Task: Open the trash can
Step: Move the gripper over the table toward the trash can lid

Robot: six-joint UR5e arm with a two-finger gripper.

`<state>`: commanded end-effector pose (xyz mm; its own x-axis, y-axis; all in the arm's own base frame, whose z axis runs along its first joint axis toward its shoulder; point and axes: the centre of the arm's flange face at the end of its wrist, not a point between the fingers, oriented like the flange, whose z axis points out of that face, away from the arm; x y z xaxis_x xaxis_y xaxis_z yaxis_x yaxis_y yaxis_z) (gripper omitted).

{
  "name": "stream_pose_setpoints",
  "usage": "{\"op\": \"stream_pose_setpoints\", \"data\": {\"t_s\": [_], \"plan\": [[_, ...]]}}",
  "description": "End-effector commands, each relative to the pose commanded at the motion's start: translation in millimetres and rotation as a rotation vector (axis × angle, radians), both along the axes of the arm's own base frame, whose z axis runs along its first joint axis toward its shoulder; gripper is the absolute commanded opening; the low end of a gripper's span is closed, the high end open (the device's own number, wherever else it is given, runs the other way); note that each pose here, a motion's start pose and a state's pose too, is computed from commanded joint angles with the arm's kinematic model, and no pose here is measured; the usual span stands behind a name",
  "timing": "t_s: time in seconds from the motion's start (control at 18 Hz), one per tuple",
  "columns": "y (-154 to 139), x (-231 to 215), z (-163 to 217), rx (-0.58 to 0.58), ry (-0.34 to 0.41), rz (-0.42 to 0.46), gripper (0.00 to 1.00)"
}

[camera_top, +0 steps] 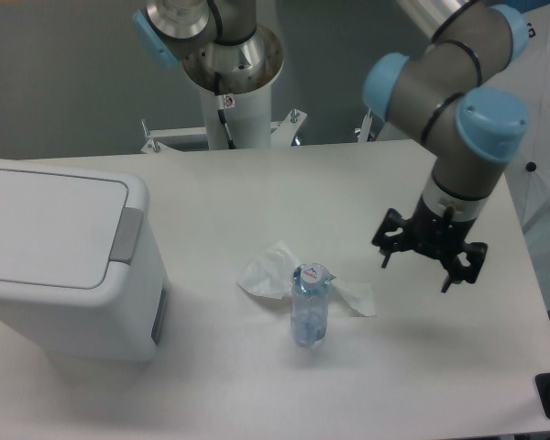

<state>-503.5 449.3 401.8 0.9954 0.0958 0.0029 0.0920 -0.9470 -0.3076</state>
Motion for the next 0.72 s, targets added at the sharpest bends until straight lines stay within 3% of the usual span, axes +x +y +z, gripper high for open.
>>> {"op": "stream_pose_setpoints", "data": {"t_s": [0.33, 0.72], "plan": [[24.8, 51.3, 66.8, 0.127, -0.018, 0.101, 1.0], [54.9, 101.6, 118.4, 0.396, -0.233, 0.18, 1.0]]}}
